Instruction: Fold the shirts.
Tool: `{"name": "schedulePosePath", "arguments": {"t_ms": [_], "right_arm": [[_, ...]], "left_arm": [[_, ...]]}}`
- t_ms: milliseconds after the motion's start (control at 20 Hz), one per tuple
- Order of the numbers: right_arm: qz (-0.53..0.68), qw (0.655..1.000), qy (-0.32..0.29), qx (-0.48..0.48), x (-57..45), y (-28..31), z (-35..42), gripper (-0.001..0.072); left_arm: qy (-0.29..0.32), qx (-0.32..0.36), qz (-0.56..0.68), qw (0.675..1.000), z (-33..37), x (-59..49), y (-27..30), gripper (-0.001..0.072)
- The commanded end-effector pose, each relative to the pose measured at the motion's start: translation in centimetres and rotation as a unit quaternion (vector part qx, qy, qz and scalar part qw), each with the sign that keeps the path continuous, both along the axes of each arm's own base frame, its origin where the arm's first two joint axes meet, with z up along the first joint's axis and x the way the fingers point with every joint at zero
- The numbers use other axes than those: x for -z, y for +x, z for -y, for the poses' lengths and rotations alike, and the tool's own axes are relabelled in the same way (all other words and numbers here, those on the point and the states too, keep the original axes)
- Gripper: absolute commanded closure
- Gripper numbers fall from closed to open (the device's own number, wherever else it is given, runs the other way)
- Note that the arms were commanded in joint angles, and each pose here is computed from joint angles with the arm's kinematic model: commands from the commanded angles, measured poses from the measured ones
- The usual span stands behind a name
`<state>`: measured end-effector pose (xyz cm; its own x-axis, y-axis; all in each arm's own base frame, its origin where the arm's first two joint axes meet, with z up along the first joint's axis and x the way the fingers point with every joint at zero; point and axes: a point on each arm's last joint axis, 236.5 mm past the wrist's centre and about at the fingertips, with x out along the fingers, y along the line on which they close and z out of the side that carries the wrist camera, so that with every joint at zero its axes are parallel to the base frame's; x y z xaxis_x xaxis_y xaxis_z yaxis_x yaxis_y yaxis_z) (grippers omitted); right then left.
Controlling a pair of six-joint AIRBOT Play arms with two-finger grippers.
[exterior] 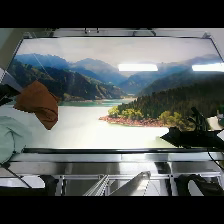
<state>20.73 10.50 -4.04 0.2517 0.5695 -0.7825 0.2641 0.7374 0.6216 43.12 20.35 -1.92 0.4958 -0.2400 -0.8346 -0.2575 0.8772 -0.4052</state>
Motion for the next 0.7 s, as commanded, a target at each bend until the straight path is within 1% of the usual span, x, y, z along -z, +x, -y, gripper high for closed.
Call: {"name": "schedulePosePath", "arguments": {"t_ms": [0,100,250,300,350,400,500,600,650], "right_arm": [[0.011,1.0,-0.005,0.01,0.0,0.7,0.3,0.0692],[0.018,1.0,-0.009,0.017,0.0,1.1,0.6,0.0692],[0.022,0.999,-0.012,0.02,0.0,1.4,0.7,0.0693],[0.023,0.999,-0.012,0.021,0.0,1.4,0.7,0.0693],[0.023,0.999,-0.012,0.022,0.0,1.4,0.7,0.0692],[0.023,0.999,-0.012,0.022,0.0,1.4,0.7,0.0693],[0.023,0.999,-0.012,0.022,0.0,1.4,0.7,0.0693],[0.024,0.999,-0.012,0.021,0.0,1.4,0.7,0.0693],[0.024,0.999,-0.012,0.021,0.0,1.4,0.7,0.0693]], "left_arm": [[-0.006,0.016,-0.013,1.0,-1.0,3.8,2.3,-0.0013],[-0.026,0.046,-0.035,0.998,0.9,6.1,3.3,-0.0013],[-0.074,0.118,-0.084,0.987,5.5,8.6,3.4,-0.0005],[-0.086,0.14,-0.097,0.982,7.0,8.8,3.3,0.0158],[-0.098,0.165,-0.107,0.976,8.4,8.5,3.2,0.0564],[-0.112,0.191,-0.102,0.97,10.3,7.4,3.5,0.0692],[-0.173,0.241,-0.066,0.953,15.0,3.0,4.6,0.0693],[-0.243,0.299,-0.002,0.923,20.4,-3.8,5.6,0.0696],[-0.264,0.319,0.028,0.91,22.9,-7.3,5.9,0.0696]]}}
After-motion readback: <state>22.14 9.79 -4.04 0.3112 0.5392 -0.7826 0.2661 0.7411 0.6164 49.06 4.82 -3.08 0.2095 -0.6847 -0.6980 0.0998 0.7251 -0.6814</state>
